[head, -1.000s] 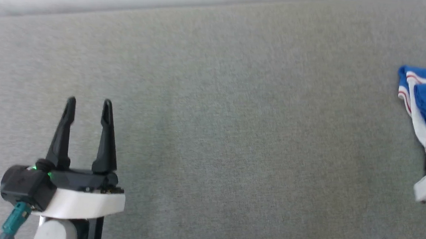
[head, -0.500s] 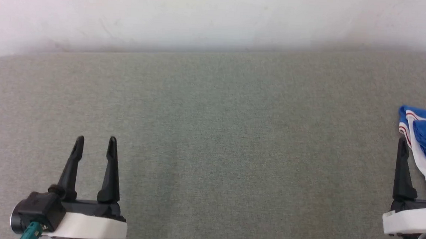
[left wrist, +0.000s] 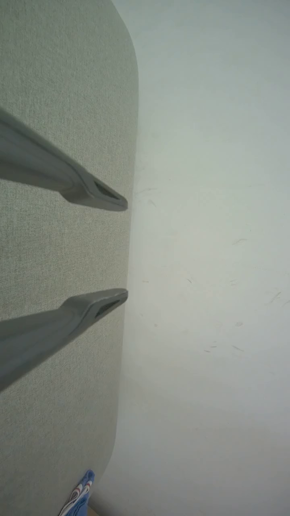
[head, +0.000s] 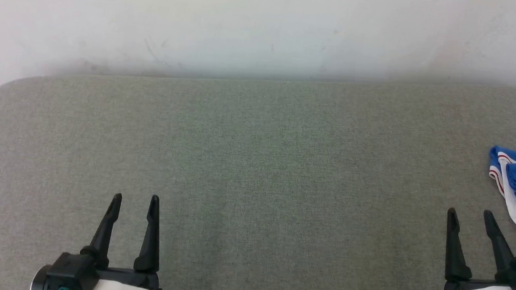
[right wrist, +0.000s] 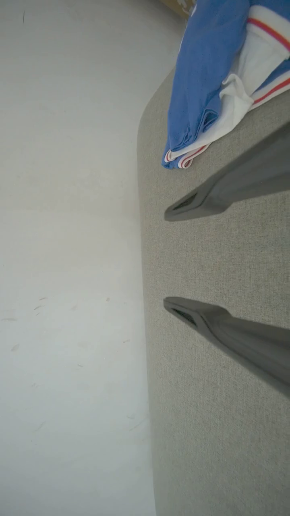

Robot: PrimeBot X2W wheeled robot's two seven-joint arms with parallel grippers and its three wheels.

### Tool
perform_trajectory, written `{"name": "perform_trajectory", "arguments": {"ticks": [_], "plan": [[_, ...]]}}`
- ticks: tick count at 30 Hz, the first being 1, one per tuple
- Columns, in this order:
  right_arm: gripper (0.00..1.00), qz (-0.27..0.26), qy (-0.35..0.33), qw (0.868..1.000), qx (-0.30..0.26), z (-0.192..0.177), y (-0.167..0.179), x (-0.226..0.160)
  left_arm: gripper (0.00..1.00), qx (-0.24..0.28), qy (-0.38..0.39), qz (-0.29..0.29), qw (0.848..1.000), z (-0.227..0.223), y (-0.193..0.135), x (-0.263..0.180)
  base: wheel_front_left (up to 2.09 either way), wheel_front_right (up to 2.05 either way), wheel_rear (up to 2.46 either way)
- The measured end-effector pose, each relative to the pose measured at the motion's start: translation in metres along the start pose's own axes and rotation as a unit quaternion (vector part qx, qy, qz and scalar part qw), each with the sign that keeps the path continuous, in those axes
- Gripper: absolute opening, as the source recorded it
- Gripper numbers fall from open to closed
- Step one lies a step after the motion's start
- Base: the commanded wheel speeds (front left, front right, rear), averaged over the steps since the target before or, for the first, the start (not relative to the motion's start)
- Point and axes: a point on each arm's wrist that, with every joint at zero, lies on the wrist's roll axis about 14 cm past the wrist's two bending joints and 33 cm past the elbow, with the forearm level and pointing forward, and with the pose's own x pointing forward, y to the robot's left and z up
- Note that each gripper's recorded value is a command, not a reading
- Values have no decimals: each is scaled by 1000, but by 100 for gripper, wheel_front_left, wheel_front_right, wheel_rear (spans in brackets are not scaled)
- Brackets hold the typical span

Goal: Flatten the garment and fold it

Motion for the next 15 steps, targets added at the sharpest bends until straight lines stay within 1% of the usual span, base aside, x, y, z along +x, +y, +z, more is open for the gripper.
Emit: {"name": "perform_trajectory", "arguments": {"ticks": [5, 11, 12, 15], "plan": [[100, 5, 15, 1000, 4, -10, 4, -2, 100, -4, 7, -2, 1000, -5, -3, 1, 0, 0, 0], [100, 5, 15, 1000, 5, -11, 5, 0, 100, -10, 16, -8, 1000, -11, -8, 2, 0, 0, 0], [0, 5, 15, 1000, 4, -11, 4, 0, 0, -10, 16, -9, 1000, -11, -8, 2, 0, 0, 0], [0, 4, 16, 1000, 4, -12, 4, 0, 0, -10, 17, -9, 1000, -11, -8, 2, 0, 0, 0]]}}
